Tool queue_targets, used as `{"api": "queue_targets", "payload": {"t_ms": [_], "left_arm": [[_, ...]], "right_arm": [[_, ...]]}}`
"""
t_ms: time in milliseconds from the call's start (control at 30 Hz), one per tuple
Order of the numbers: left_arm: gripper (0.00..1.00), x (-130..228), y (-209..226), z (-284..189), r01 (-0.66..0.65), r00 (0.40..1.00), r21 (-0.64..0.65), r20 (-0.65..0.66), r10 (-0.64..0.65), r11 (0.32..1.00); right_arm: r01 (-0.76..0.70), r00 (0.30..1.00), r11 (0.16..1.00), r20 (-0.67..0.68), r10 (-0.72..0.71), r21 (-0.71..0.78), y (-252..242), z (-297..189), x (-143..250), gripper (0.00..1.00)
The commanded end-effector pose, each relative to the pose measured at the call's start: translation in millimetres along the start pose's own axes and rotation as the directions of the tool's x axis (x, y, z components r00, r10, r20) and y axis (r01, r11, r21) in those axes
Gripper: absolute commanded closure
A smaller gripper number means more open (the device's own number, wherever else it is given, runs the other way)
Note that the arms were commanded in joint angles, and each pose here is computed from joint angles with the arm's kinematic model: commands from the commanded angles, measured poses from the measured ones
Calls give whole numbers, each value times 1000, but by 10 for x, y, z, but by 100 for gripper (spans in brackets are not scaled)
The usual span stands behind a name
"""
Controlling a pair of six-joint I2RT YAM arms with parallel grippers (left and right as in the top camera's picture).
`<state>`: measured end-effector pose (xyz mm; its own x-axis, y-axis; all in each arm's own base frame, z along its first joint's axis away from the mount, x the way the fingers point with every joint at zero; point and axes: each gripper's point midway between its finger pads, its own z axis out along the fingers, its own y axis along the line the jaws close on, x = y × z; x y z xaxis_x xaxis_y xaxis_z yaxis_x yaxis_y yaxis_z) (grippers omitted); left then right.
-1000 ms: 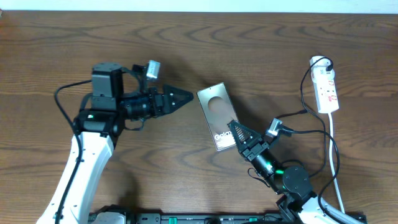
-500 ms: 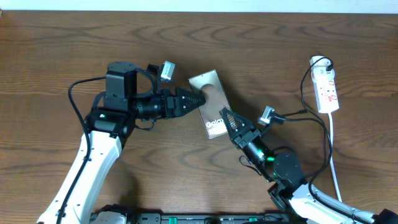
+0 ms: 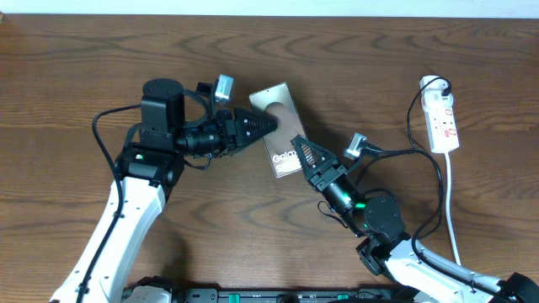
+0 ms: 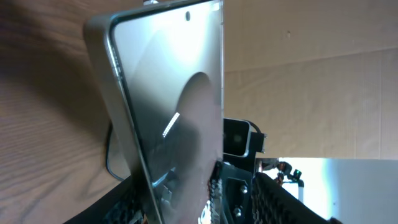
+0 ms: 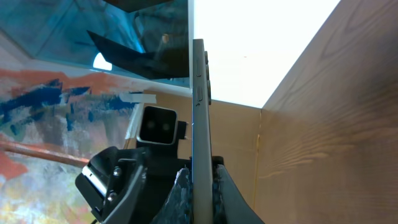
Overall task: Plug charger to phone and switch on socket
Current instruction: 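Close the left gripper on the phone's top edge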
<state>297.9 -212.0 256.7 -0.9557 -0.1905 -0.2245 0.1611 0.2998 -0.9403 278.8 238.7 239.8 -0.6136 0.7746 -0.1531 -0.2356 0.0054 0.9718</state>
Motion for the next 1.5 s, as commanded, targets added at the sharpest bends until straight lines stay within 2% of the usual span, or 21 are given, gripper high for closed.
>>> {"api": "queue_targets", "payload": {"t_ms": [0,167,367,467,800,1033,1100,1133,1267,1467], "left_arm": [[47,2,15,56,53,999,-20,11,-52,998],[47,18,14,143,78,997,-42,26,-77,996],[48,56,-103,232,48,999,-14,14,-48,999],[58,20,-185,246,52,998,12,26,-53,999],[66,-5,-199,246,54,998,16,37,-55,998],[78,-55,-183,244,105,992,8,64,-106,994],[81,-56,-184,244,127,990,10,64,-127,992],[86,-56,-184,244,142,988,11,64,-142,990],[91,-66,-186,243,189,979,15,69,-190,982],[92,-77,-194,242,223,972,20,72,-224,975]], "right_arm": [[18,1000,997,12,-18,-69,250,90,-43,99],[-10,1000,996,-12,9,-86,311,112,-6,99],[-10,1000,996,-31,7,-90,322,115,27,99],[-10,999,996,-39,7,-86,314,116,53,99],[-15,1000,997,-21,13,-82,306,117,21,99],[-103,994,992,-28,101,-79,304,117,21,99],[-118,993,990,-30,115,-79,305,117,21,97],[-128,992,989,-30,126,-79,305,117,21,96],[-139,990,987,-31,137,-78,305,117,21,91],[-139,990,988,-31,137,-75,296,118,23,85]]}}
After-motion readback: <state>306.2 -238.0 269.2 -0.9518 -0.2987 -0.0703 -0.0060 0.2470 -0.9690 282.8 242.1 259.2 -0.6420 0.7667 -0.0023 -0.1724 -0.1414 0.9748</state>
